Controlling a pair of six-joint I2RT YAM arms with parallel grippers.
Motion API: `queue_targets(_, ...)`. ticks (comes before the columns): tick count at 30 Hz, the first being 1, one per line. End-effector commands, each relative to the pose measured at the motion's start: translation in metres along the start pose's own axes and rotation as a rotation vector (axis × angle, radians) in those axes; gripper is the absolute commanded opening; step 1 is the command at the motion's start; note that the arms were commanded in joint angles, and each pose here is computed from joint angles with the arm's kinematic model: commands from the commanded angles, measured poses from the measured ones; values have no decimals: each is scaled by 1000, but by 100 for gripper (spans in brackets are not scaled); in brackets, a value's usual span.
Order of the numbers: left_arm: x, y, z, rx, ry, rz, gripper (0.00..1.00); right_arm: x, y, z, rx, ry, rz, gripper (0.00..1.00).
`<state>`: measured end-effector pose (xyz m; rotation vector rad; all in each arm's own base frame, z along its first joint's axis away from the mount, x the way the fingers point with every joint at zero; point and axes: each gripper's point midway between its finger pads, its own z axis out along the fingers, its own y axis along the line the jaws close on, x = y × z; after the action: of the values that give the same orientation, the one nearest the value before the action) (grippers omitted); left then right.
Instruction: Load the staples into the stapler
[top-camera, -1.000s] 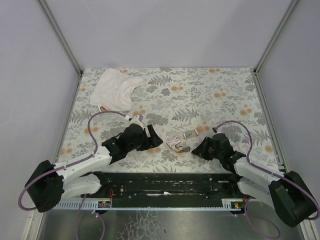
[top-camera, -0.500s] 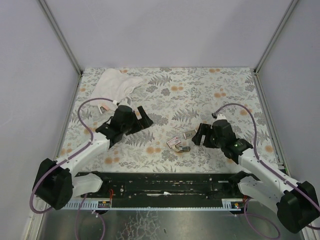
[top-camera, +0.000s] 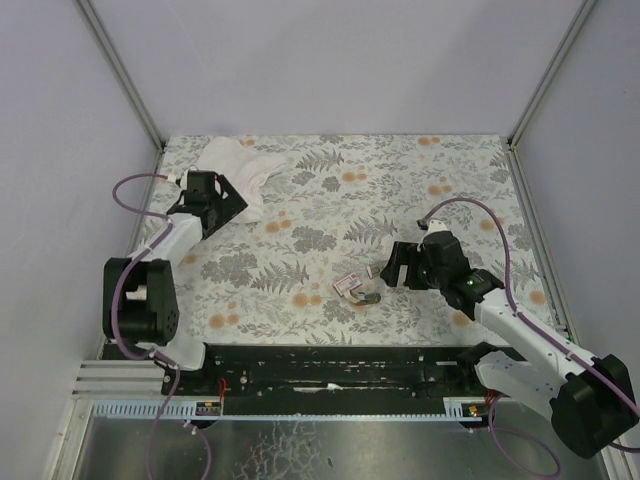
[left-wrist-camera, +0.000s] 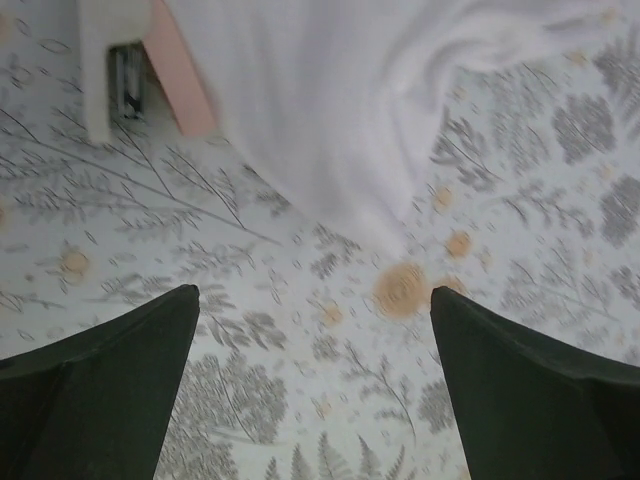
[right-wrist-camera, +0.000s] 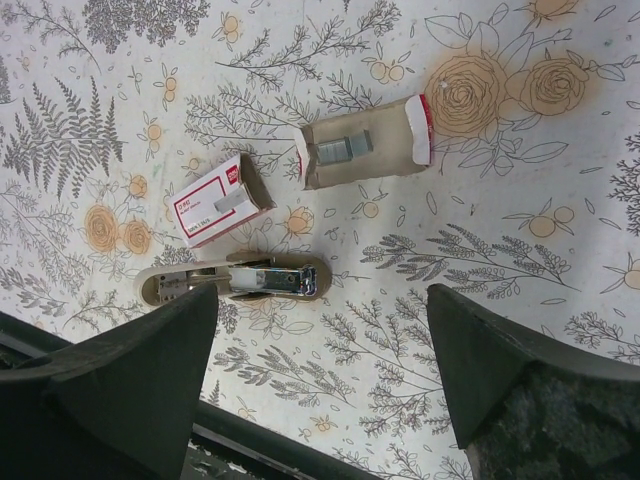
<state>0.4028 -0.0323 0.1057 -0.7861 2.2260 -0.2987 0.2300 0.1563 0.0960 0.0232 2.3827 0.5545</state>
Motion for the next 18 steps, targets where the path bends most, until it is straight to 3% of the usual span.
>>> queue_targets(1,-29,35,27,-160,-44,8,97,-12,15,1,-66,-26,-22,92)
queue_targets(11,-53,83,61,-349,-45,21,90,-4,16,5,-83,5,-23,92)
queue_targets(18,-57,94,83,-382,-4,41,85,0,14,8,-77,17,-10,92)
